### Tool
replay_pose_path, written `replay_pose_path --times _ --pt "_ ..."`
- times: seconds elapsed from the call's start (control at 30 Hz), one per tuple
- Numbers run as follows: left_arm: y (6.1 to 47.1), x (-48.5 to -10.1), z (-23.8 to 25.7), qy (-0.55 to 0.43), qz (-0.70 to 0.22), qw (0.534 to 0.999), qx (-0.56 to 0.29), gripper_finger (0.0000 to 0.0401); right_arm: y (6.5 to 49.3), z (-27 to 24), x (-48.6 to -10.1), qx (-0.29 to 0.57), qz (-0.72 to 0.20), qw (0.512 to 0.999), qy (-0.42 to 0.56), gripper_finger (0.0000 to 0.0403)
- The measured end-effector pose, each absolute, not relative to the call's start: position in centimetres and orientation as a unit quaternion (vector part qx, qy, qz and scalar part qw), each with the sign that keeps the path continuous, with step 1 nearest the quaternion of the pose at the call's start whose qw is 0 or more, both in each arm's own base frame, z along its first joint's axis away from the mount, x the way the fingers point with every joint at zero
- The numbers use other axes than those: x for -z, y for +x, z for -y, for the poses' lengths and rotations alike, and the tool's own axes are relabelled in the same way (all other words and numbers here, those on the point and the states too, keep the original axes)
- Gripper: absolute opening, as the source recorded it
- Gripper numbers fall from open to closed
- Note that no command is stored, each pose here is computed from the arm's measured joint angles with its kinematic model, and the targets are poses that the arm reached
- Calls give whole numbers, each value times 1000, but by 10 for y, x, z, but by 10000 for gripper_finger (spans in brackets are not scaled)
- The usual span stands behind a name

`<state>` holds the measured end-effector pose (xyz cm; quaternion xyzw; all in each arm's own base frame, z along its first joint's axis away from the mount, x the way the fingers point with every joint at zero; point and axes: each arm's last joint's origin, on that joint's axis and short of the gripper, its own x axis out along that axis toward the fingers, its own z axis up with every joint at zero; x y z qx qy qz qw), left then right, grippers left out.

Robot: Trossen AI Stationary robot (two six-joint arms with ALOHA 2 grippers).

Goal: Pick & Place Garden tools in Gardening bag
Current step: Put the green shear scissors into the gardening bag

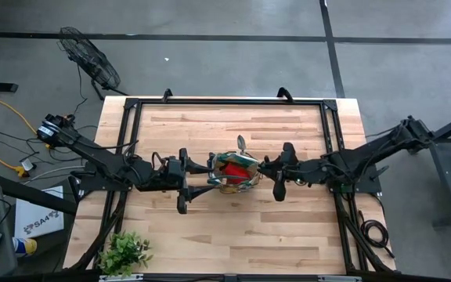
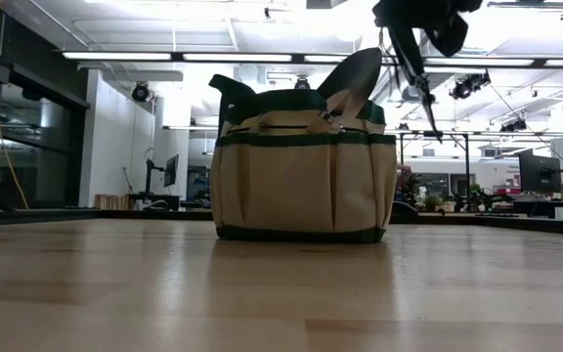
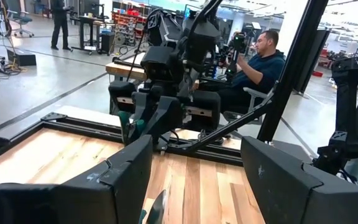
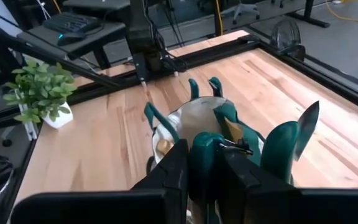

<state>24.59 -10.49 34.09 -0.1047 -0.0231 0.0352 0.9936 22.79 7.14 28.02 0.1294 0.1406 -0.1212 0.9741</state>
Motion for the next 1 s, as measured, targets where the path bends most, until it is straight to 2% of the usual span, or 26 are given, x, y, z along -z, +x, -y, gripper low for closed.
replay_pose_path --times 0.33,1.0 --pt "246 -341 105 -116 24 992 -35 242 240 -57 -285 95 -108 982 121 40" --pt "246 -340 105 -117 22 992 -35 242 260 -45 -276 72 -103 985 122 40"
